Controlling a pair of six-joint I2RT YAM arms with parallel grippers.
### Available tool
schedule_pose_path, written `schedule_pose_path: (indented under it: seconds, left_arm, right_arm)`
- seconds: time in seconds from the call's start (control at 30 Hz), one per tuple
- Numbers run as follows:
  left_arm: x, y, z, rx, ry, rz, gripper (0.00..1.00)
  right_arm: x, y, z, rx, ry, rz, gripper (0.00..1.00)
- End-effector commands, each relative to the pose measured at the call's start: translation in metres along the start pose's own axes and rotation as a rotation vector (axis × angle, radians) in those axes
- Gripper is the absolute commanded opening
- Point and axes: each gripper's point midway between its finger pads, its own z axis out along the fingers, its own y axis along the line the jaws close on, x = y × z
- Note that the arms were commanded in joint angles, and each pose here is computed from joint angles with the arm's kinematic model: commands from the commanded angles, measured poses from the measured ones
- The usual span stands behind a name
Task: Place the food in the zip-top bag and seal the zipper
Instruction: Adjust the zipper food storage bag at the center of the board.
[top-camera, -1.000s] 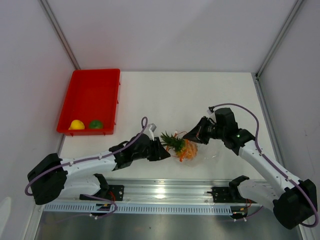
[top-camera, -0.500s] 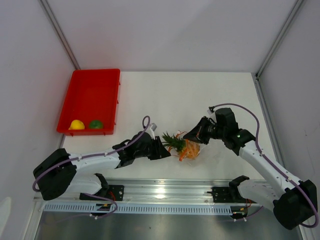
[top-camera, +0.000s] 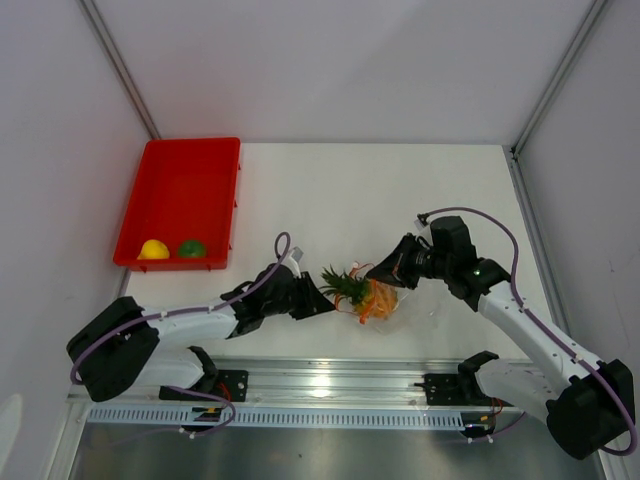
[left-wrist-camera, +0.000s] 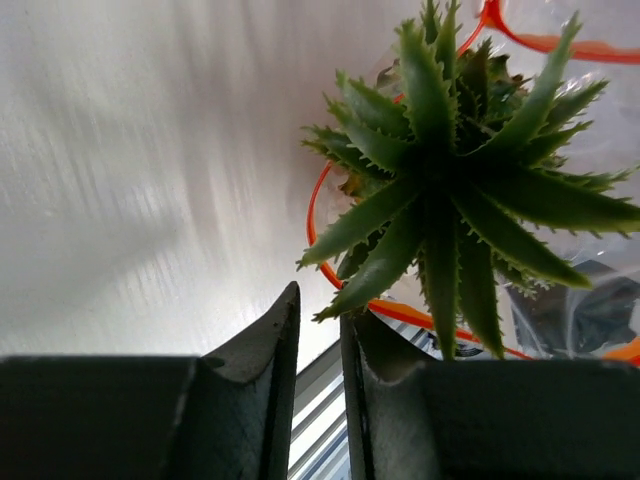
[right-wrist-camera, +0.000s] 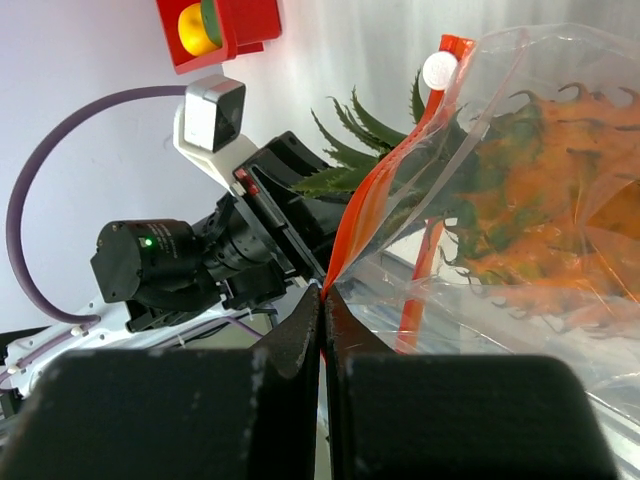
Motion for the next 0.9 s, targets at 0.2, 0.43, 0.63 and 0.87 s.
schedule_pose_path:
  seconds: [0.2,0.43,0.63,0.87]
  left_arm:
    - [-0.021,-0.015,0.008,0.072,-0.030,-0.085,0.22]
    - [-0.024,-0.011,0.020,0.049,-0.025,-0.100,0.22]
    - [-0.029,-0.017,0.024,0.067,-0.037,-0.110,0.26]
    - [-0.034,-0.033,0.027,0.095,-0.029,-0.111,0.31]
  right_arm:
    - [-0.001,0.012,-0.004,-0.054,-0.005,-0.031,0.00]
    - [-0.002,0.016,-0.003,-0.068,-0.004,-0.028,0.00]
    - [-0.003,0.014,-0.002,-0.066,-0.006,-0.025,0.00]
    - [-0.003,0.010,0.002,-0.062,-0.004,-0.019,0.00]
